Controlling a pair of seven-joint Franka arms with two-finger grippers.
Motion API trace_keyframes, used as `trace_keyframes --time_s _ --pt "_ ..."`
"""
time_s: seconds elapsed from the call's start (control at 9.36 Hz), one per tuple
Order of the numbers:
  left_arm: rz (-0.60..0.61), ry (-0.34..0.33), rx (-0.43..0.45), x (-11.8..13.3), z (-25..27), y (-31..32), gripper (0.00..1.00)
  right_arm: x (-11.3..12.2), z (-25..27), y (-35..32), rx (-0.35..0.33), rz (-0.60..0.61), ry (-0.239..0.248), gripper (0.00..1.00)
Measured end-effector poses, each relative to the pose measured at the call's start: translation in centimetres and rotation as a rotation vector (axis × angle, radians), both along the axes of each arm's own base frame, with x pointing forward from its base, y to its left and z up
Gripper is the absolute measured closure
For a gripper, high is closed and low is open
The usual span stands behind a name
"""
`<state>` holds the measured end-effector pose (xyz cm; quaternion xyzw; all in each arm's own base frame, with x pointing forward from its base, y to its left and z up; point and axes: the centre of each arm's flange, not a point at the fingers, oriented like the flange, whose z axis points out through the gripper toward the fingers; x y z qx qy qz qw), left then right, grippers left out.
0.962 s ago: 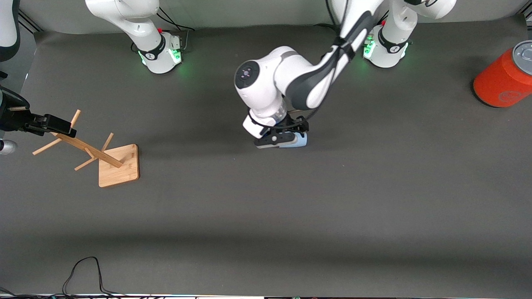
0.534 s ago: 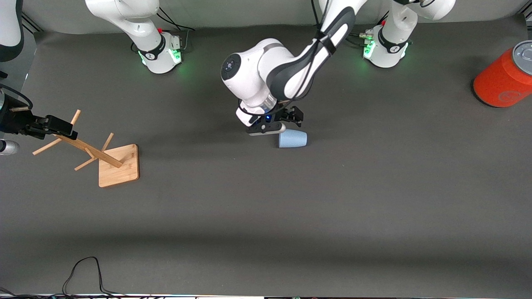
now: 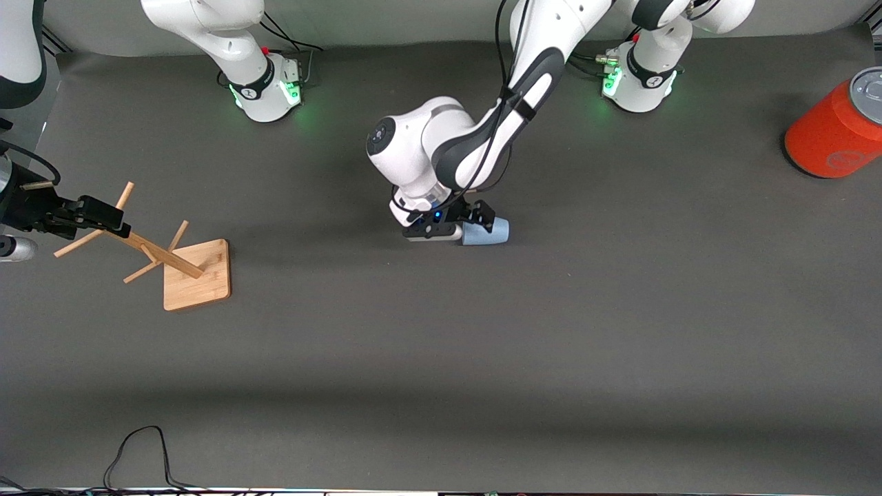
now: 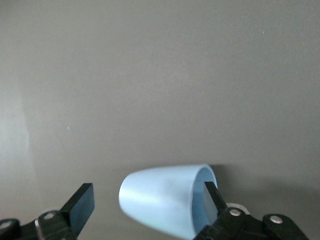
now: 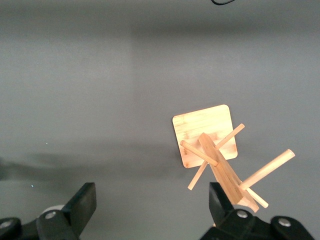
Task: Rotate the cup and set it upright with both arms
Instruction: 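Close the left gripper on the cup body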
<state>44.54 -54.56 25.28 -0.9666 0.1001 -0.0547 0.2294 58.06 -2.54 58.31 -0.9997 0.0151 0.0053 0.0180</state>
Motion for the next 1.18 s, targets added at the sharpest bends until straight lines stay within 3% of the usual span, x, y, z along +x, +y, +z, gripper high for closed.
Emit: trace_keyframes --time_s 0.43,0.75,0.96,1.18 --pt "-0.139 0.019 0.1 0.6 -3.6 0.7 0.07 0.0 -0.1 0.0 -0.001 0.001 0.001 0.0" --pt "-0.17 0.036 0.123 0.4 -4.5 0.8 0.07 0.0 -0.1 -0.1 -0.002 0.001 0.001 0.0" --pt "-0.209 0.053 0.125 0.5 -3.4 0.2 0.07 0.0 -0.2 -0.1 -0.002 0.0 0.003 0.0" --pt "-0.18 0.068 0.062 0.8 -1.0 -1.0 0.11 0.0 -0.3 -0.3 -0.002 -0.004 0.005 0.0"
